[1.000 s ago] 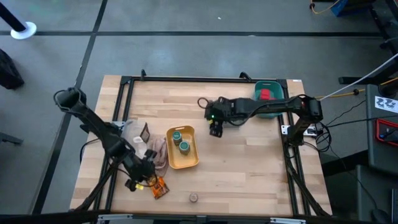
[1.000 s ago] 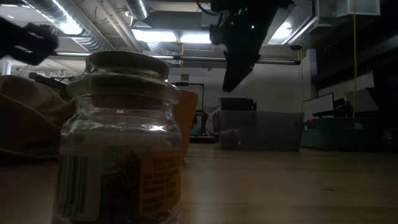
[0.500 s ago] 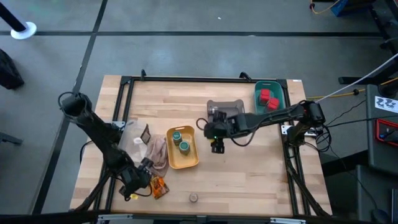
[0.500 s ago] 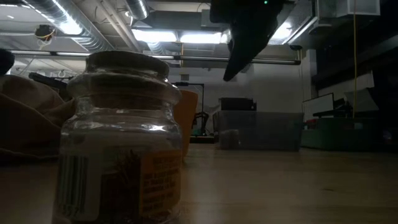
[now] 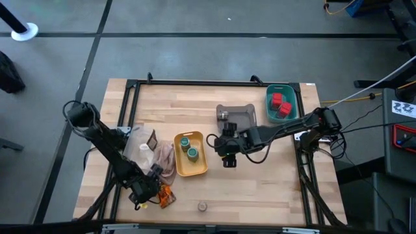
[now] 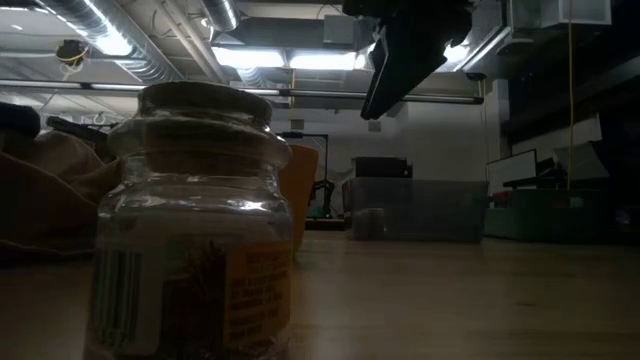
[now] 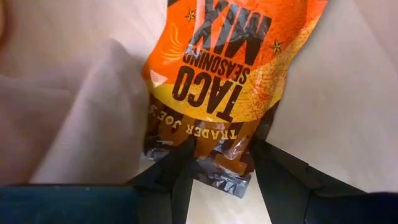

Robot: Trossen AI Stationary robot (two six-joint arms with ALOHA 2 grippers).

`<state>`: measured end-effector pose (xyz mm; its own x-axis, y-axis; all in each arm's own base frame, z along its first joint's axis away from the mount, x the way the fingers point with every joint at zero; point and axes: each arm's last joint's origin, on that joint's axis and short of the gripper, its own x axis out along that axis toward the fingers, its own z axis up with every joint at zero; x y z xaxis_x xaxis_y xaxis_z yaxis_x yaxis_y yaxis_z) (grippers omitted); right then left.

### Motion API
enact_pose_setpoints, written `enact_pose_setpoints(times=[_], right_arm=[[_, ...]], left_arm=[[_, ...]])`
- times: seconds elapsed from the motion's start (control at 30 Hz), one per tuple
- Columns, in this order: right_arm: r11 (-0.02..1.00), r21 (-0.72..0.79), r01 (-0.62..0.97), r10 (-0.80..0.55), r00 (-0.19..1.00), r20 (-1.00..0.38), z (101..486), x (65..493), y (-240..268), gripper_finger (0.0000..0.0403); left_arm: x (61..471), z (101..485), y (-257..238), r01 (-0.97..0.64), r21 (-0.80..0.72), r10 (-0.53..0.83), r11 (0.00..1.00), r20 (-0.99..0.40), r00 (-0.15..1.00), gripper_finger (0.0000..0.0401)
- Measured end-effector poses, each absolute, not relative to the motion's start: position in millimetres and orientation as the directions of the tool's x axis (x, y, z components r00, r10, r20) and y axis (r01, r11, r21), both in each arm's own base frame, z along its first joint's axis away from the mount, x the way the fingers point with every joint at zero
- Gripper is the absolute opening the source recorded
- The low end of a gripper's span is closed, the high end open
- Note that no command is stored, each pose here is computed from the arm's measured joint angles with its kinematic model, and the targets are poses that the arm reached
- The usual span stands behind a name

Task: Sort spices by type
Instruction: Put the orange seasoning bag into the transparent bin

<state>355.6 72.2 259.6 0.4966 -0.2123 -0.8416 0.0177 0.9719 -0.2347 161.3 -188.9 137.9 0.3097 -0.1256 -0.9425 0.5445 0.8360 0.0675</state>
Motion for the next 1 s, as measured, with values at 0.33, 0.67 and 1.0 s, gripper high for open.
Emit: enact_pose_setpoints(times=[0.33, 0.67, 1.0], right_arm=[[0.972, -0.236, 0.015, -0.211, 0.498, -0.841, 260, 355, 74, 0.0308], [0.973, -0.230, 0.018, -0.206, 0.514, -0.832, 261, 357, 74, 0.0308], [0.973, -0.229, 0.018, -0.205, 0.516, -0.832, 261, 357, 74, 0.0308]], left_arm=[[157, 138, -192, 0.543, 0.052, -0.137, 0.838, -0.943, 0.302, 0.0150], [156, 129, -187, 0.495, 0.045, -0.136, 0.868, -0.936, 0.324, 0.0150], [155, 126, -185, 0.490, 0.055, -0.123, 0.870, -0.938, 0.323, 0.0023]])
